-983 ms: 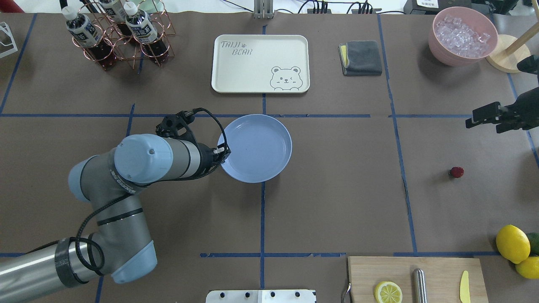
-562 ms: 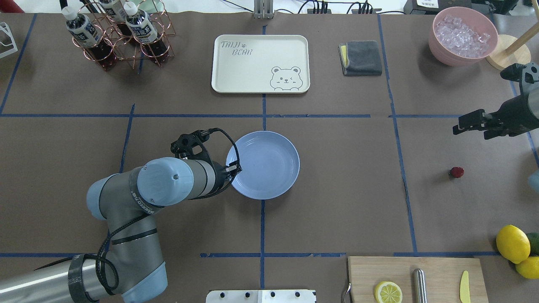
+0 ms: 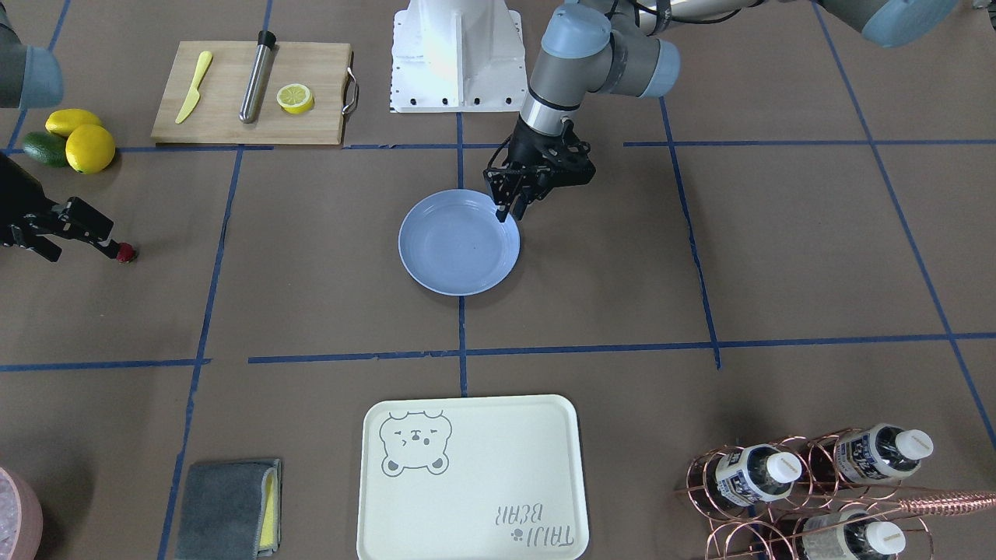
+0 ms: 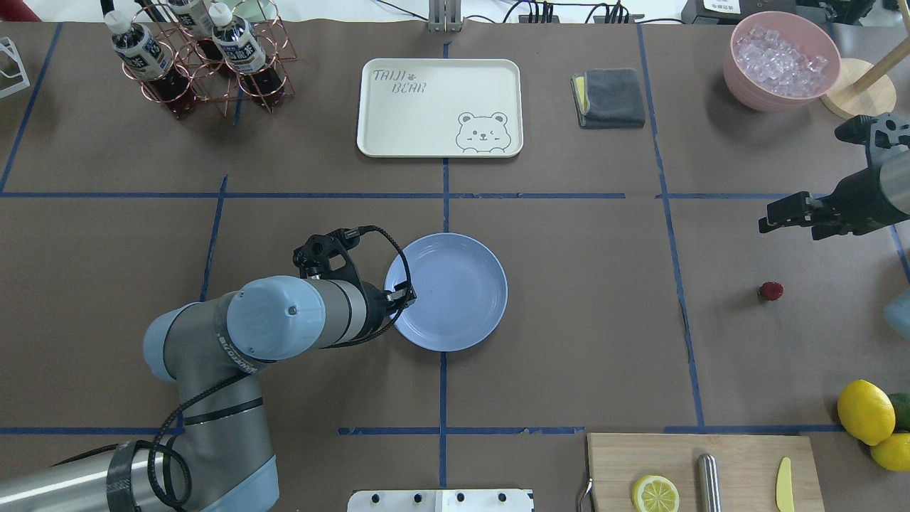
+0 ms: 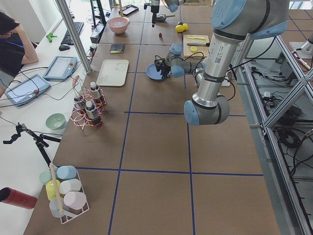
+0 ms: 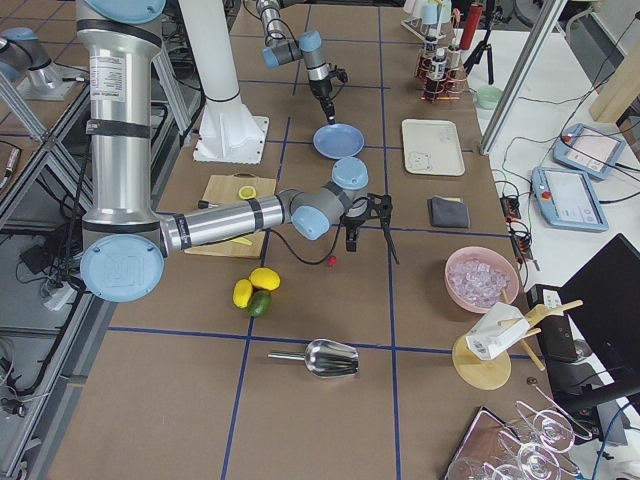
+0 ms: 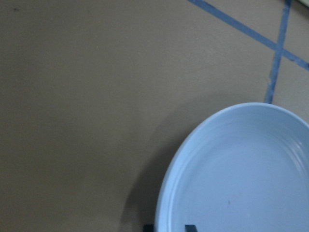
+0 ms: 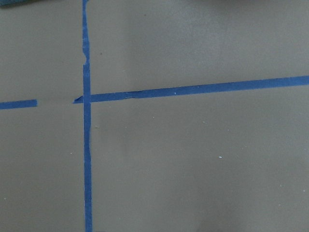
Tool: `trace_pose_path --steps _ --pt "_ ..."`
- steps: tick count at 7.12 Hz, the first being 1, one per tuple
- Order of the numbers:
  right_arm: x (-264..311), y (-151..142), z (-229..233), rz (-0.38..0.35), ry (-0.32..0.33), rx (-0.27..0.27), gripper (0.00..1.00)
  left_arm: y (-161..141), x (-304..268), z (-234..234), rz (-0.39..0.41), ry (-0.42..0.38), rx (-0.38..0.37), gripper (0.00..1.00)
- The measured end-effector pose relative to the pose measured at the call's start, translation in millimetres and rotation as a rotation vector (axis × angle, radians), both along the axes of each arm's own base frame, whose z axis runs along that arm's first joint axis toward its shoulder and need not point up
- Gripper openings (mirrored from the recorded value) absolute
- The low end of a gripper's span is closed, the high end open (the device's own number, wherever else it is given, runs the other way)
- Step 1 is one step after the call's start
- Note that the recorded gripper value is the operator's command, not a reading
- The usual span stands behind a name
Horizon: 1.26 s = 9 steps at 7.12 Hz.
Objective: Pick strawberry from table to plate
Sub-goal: 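Carry the plate to table center with left gripper while right arm reaches in, then release the plate, draw left gripper back while right gripper lowers toward strawberry, then grasp the red strawberry with the right gripper and lift it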
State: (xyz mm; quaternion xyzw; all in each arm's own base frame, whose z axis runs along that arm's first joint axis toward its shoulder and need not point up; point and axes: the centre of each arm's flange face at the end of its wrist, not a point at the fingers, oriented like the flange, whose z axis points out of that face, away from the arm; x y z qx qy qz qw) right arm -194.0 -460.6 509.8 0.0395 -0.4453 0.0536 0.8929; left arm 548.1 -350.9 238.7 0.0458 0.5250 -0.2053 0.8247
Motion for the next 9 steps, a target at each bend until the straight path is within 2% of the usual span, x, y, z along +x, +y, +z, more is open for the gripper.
trace_pose_path --steps 2,5,8,9 --pt "-19.0 7.1 4.3 -0.007 0.030 0.006 1.00 -26.0 -40.1 -14.5 0.014 0.034 0.015 1.00" --pt "-36.9 39.3 43.6 -0.034 0.087 0.009 1.00 -56.4 -75.9 -14.7 -0.007 0.008 0.040 1.00" --pt "-64.3 50.8 76.8 -0.065 0.144 0.020 1.00 -63.0 -96.4 -11.4 0.002 0.003 0.049 1.00" --pt "-70.2 49.8 76.9 -0.070 0.142 0.028 1.00 -63.5 -98.5 -9.8 0.001 0.001 0.048 1.00"
